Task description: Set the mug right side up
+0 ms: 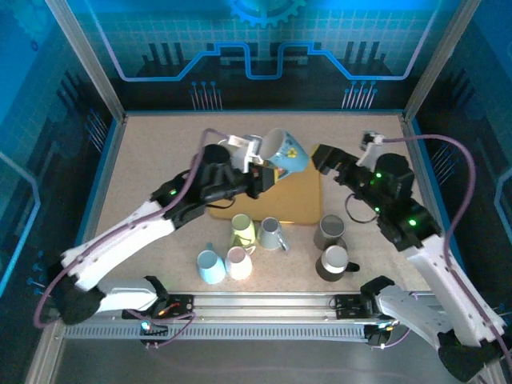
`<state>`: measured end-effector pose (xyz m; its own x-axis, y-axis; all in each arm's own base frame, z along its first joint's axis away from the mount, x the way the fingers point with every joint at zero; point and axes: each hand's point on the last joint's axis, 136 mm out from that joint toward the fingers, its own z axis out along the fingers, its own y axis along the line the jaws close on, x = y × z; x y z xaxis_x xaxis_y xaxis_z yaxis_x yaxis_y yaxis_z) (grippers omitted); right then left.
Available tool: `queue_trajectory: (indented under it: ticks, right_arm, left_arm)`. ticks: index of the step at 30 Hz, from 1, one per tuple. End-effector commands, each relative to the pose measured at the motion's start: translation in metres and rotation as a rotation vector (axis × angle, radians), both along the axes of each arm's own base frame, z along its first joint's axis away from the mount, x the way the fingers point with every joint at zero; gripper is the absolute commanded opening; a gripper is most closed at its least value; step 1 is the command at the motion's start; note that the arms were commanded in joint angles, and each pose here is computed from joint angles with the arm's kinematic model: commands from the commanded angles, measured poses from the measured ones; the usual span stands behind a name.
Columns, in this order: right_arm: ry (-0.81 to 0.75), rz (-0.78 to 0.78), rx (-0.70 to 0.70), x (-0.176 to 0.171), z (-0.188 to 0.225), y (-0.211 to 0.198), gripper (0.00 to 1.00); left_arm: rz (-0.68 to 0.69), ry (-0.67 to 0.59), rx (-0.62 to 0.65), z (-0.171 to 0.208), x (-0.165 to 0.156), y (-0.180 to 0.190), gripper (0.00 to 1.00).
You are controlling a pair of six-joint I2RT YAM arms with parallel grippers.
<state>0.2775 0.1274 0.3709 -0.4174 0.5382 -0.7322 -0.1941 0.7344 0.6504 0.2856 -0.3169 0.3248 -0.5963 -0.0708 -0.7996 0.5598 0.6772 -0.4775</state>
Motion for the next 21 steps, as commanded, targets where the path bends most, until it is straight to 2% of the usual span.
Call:
queue_trajectory:
  ticks: [1,5,9,14,21]
  right_arm:
    - [0.086,-0.238,-0.256,-0.023,-0.024,-0.066,1.00]
    - [0.065,-0.353,-0.293,-0.042,-0.007,-0.095,1.00]
    - [0.088,-0.396,-0.311,-0.049,-0.009,-0.106,1.00]
    - [0.080,-0.364,-0.298,-0.052,-0.018,-0.101,1.00]
    - [0.102,-0.297,-0.288,-0.050,-0.034,-0.089,1.00]
  left_arm:
    - [0.151,-0.119,0.253,-0.014,0.038,-0.006,0.00]
    - [0.244,-0.125,0.380,-0.030,0.069,-0.035,0.00]
    - [0.331,-0.113,0.479,-0.054,0.096,-0.059,0.00]
    - [0.347,-0.076,0.531,-0.089,0.116,-0.088,0.00]
    - [0.392,-0.018,0.601,-0.142,0.137,-0.101,0.00]
